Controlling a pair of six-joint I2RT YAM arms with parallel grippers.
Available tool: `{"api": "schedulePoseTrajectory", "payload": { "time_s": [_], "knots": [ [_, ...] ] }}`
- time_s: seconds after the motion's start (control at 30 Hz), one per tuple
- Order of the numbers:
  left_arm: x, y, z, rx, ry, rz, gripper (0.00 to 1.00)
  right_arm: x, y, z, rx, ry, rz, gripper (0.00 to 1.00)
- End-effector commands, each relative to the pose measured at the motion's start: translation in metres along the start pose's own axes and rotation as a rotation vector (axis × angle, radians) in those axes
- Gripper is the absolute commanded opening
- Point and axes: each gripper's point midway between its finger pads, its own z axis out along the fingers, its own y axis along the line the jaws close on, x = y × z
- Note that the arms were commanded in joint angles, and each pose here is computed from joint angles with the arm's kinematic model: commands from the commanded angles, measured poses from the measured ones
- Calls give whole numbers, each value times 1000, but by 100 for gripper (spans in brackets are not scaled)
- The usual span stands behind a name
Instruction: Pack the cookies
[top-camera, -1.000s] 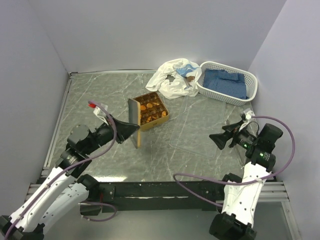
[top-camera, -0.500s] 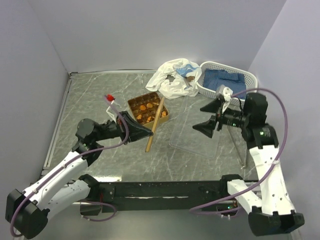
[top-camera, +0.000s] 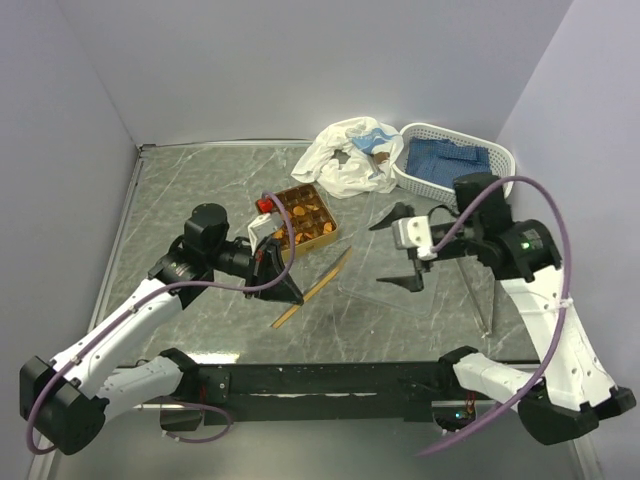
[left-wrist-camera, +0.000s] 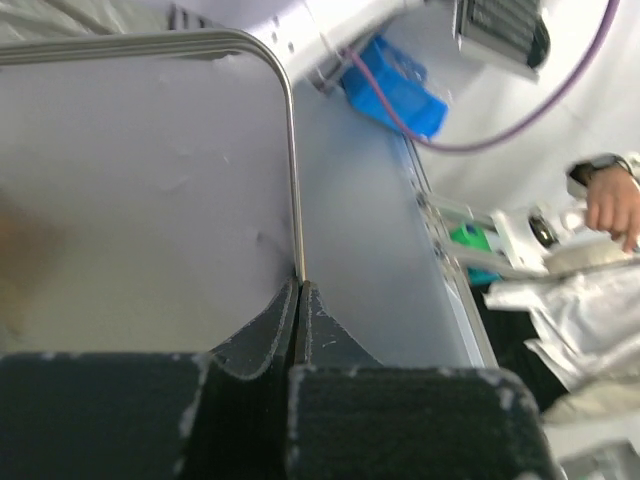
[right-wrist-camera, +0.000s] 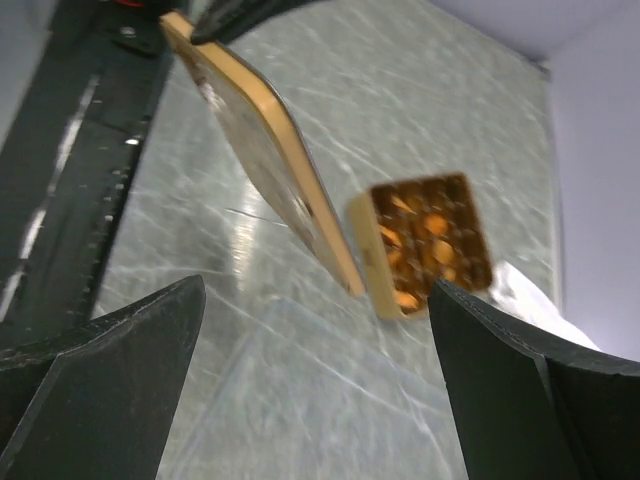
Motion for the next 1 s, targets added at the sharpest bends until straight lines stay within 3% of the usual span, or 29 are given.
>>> {"api": "schedulePoseTrajectory", "payload": {
  "time_s": [0.0, 0.57, 0.77, 0.87, 0.9, 0.97],
  "knots": [
    [7, -23, -5, 131, 63, 71, 1, -4, 16, 25, -78, -37, 13, 100],
    [12, -42, -10, 232, 91, 109, 1, 7, 49, 82, -324, -62, 168, 89],
    [12, -46, -12, 266, 102, 110, 1, 9, 64, 90, -401, -67, 189, 72],
    [8, -48, -12, 307, 97, 162, 1, 9, 67, 92, -419, -69, 195, 60],
    [12, -49, -13, 319, 93, 159, 1, 8, 68, 93, -422, -72, 191, 49],
    [5, -54, -13, 360, 77, 159, 1, 8, 69, 93, -431, -76, 184, 44]
  ]
}}
